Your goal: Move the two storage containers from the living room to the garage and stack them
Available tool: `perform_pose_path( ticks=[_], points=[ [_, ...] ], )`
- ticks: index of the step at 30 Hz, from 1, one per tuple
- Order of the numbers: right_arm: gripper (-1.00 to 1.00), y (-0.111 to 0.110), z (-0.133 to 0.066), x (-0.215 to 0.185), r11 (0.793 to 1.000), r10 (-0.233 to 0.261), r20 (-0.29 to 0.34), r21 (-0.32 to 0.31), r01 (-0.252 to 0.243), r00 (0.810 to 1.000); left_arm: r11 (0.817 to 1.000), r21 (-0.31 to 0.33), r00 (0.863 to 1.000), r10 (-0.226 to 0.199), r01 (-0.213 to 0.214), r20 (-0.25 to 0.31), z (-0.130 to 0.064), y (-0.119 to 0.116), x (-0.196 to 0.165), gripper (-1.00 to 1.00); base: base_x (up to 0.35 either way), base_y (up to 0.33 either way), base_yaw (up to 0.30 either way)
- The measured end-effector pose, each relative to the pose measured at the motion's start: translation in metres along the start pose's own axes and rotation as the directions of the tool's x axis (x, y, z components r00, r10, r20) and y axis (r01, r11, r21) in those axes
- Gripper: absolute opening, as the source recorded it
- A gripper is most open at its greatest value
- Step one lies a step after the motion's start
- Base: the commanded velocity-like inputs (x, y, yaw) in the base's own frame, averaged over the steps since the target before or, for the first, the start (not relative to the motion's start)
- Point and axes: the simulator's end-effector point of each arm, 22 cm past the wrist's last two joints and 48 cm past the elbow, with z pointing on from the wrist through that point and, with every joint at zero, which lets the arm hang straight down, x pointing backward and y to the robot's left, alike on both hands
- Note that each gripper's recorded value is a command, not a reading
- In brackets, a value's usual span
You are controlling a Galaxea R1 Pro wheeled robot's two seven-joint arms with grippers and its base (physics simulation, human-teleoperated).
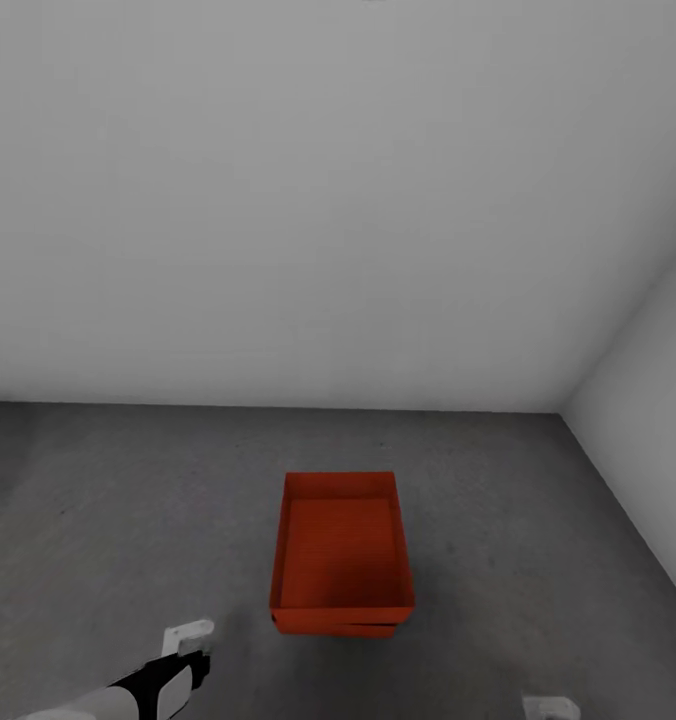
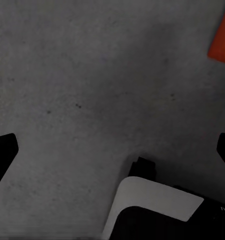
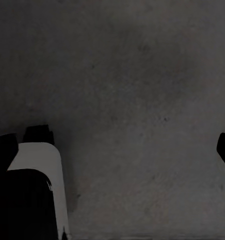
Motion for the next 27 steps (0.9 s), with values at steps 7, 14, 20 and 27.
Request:
perform_pose_path(
  ticks=[7, 14, 20, 27],
  points=[
    [1.0, 0.0, -0.008, 0.035, 1.0, -0.01, -0.035, -0.006, 0.01, 0.999, 1.0, -0.012, 0.999, 0.011, -0.012, -0.035, -0.004, 0.011, 0.04, 1.0, 0.0, 0.0, 0.0],
    [1.0, 0.028, -0.023, 0.075, 0.999, -0.022, -0.083, -0.046, 0.018, 0.996, 1.0, -0.016, 0.996, 0.026, -0.027, -0.081, -0.01, 0.017, 0.08, 1.0, 0.0, 0.0, 0.0],
    [1.0, 0.033, -0.031, 0.091, 0.998, -0.029, -0.102, -0.057, 0.023, 0.994, 0.999, -0.008, 0.994, 0.032, -0.033, -0.102, -0.017, 0.014, 0.099, 1.0, 0.0, 0.0, 0.0],
    [1.0, 0.032, -0.037, 0.097, 0.998, -0.031, -0.11, -0.059, 0.025, 0.993, 0.999, 0.001, 0.993, 0.036, -0.036, -0.116, -0.025, 0.01, 0.112, 1.0, 0.0, 0.0, 0.0]
  ],
)
